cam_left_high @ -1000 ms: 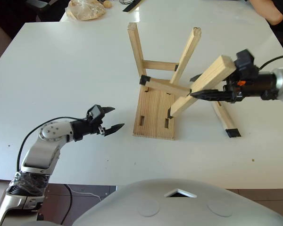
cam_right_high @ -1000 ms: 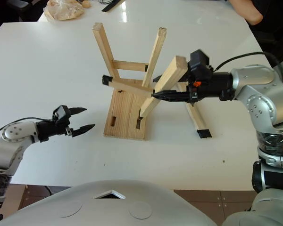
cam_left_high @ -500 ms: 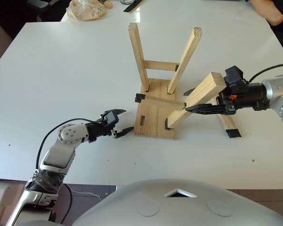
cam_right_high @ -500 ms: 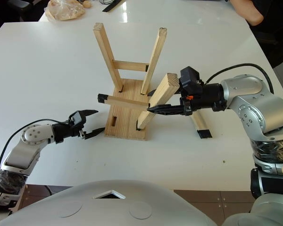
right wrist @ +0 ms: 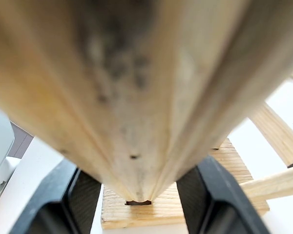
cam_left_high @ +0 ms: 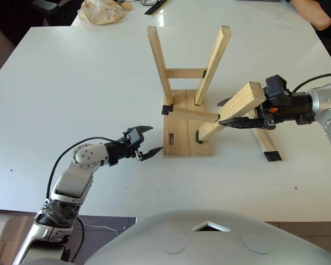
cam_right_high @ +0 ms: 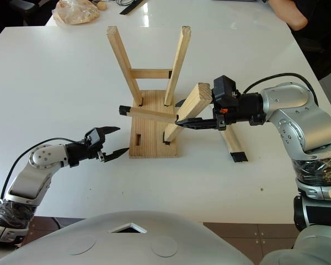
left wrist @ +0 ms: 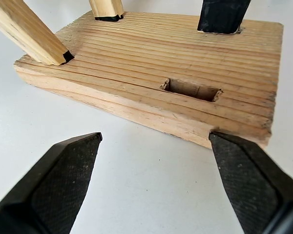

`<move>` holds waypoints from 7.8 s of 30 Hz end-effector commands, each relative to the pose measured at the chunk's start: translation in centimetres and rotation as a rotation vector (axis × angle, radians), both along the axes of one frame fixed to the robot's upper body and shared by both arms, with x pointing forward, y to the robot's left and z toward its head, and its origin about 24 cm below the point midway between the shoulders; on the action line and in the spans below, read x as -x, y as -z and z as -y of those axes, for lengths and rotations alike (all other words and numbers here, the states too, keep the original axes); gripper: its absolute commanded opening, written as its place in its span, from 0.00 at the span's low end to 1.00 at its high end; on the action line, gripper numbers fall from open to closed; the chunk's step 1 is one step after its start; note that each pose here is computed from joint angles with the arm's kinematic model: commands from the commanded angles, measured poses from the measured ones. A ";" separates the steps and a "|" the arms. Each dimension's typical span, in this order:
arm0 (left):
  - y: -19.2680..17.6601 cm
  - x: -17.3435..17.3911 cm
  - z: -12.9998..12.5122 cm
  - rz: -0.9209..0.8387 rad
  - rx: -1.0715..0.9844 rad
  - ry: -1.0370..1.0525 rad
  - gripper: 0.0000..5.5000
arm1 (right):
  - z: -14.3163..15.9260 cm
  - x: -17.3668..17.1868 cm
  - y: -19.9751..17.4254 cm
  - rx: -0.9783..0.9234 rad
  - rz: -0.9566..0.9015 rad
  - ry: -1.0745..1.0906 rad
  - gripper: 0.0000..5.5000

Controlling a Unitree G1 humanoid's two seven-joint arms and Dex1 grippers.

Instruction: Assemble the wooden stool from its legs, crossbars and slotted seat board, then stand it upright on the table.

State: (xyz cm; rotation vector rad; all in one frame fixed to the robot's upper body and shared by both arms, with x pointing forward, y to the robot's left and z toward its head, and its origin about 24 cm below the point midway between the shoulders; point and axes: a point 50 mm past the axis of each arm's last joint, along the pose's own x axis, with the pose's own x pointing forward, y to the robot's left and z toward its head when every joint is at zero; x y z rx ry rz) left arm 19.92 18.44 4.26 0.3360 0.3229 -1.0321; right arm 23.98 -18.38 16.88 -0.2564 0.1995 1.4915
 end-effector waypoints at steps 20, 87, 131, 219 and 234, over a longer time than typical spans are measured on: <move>-0.6 -0.9 0.2 0.030 0.012 -0.017 0.75 | -0.6 0.0 5.1 0.267 -0.031 -0.034 0.37; -3.3 1.3 -4.2 0.091 0.114 -0.411 0.75 | 8.9 6.7 12.0 0.436 -0.217 0.881 0.42; -23.9 -1.4 7.6 0.110 0.819 0.423 0.75 | 0.2 0.1 -8.5 -0.296 -0.205 -0.119 0.37; -5.1 1.8 -1.7 -0.091 0.329 0.271 0.37 | 5.3 1.1 1.0 -0.048 -0.076 0.196 0.59; -9.3 0.3 -1.8 -0.013 0.347 0.253 0.37 | 5.8 1.1 1.2 -0.033 -0.061 0.215 0.59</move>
